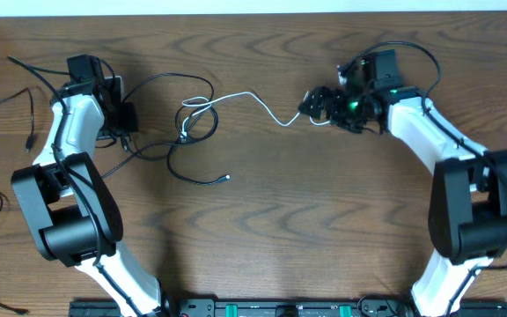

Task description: Untangle cables

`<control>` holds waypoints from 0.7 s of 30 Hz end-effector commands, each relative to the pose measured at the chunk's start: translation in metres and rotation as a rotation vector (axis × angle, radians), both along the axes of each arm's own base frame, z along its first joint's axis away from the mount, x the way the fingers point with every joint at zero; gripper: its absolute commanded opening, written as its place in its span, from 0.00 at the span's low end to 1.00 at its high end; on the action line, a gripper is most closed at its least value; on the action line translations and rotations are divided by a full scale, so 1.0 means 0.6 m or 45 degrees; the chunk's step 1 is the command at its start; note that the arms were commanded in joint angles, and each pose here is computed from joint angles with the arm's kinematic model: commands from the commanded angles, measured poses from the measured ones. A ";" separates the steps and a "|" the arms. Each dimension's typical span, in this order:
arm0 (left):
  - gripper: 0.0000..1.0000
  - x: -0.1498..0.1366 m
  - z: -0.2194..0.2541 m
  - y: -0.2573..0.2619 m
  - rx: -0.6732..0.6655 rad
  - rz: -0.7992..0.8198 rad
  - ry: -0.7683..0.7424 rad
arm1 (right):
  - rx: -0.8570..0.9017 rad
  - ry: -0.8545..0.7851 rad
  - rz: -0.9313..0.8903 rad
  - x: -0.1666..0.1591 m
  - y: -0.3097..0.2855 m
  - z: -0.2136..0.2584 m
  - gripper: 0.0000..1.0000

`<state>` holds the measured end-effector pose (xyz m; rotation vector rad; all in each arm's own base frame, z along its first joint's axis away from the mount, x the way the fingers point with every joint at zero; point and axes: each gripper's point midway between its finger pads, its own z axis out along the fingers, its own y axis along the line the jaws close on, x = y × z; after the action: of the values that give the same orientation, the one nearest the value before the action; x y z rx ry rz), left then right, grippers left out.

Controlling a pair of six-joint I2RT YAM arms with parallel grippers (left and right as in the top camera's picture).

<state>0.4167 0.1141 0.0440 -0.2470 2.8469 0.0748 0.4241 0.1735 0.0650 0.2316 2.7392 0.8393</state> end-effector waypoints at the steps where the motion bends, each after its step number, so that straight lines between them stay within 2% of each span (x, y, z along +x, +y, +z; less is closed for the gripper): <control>1: 0.08 -0.004 -0.008 -0.005 -0.017 -0.017 0.014 | -0.265 -0.017 -0.170 -0.001 -0.037 -0.003 0.99; 5: 0.07 -0.004 -0.008 -0.005 -0.017 -0.016 0.014 | -0.209 -0.008 -0.024 -0.036 0.013 0.016 0.99; 9: 0.08 -0.001 -0.008 -0.015 -0.058 -0.029 0.003 | 0.064 -0.033 0.263 -0.075 0.113 0.051 0.99; 11: 0.07 0.001 -0.008 -0.025 -0.098 -0.041 -0.008 | 0.131 -0.055 0.332 -0.084 0.140 0.063 0.99; 16: 0.08 0.008 -0.005 -0.067 -0.204 -0.104 -0.029 | 0.124 -0.325 0.469 -0.060 0.197 0.086 0.99; 21: 0.08 0.012 -0.005 -0.121 -0.231 -0.194 -0.014 | 0.045 -0.632 0.589 -0.026 0.256 0.084 0.99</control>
<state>0.4253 0.0715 0.0453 -0.1525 2.8331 -0.1297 0.4072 0.3165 0.1333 -0.4275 2.3634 1.0014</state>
